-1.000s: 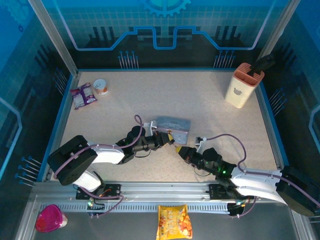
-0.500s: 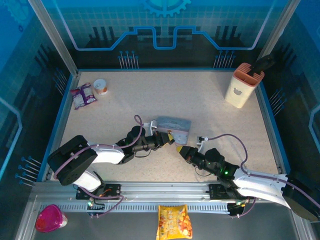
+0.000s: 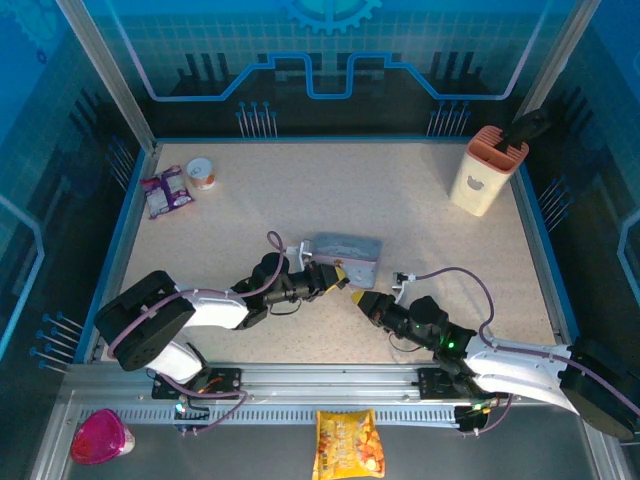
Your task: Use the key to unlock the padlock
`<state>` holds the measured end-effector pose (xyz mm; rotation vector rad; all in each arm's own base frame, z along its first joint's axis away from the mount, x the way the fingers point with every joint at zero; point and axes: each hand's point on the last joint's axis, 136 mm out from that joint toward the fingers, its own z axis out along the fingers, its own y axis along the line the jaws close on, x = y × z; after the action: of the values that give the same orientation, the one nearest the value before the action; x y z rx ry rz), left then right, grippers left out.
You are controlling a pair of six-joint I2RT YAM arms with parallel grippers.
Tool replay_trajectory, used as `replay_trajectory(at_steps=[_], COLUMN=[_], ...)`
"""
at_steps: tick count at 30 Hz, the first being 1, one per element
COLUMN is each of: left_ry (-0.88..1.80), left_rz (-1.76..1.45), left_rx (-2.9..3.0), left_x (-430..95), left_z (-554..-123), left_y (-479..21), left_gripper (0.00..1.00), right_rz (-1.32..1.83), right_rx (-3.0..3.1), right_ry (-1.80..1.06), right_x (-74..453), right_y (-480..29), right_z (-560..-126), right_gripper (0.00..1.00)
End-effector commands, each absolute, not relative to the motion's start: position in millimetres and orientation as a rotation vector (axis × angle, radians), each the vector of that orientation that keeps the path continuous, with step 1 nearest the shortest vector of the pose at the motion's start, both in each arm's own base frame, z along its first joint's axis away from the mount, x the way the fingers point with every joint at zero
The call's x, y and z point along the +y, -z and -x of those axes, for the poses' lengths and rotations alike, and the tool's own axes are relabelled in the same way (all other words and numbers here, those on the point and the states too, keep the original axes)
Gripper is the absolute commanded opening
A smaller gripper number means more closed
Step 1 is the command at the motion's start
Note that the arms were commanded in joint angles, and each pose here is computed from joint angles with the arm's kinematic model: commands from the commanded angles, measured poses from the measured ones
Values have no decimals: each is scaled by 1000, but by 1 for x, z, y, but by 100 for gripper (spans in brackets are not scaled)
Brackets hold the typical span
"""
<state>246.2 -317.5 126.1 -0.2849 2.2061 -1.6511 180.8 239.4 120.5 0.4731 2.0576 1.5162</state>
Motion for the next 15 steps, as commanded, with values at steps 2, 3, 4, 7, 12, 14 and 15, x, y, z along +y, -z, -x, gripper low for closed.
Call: replay_trajectory(at_steps=[2, 3, 4, 7, 12, 14, 15], left_ry=[1724, 1723, 1722, 1720, 1721, 1722, 1723], left_rz=[240, 244, 245, 255, 255, 256, 256], left_rx=[2069, 2066, 2064, 2060, 2055, 2055, 2053], left_x=[-318, -318, -317, -317, -317, -317, -317], left_z=[-250, -251, -252, -254, -255, -255, -256], left_y=[-159, -159, -159, -159, -160, -161, -161], left_gripper=[0, 0, 0, 0, 0, 0, 0], right_rz=[-479, -477, -475, -476, -472, -470, -467], right_rx=[2036, 2033, 2035, 2035, 2034, 2035, 2036], right_ry=[-1488, -1489, -1484, -1481, -1481, -1484, -1485], right_x=[234, 234, 234, 234, 235, 236, 237], right_y=[-121, -122, -122, -123, -123, -123, -123], right_z=[-184, -184, -184, -183, -184, -184, -184], right_gripper=[0, 0, 0, 0, 0, 0, 0])
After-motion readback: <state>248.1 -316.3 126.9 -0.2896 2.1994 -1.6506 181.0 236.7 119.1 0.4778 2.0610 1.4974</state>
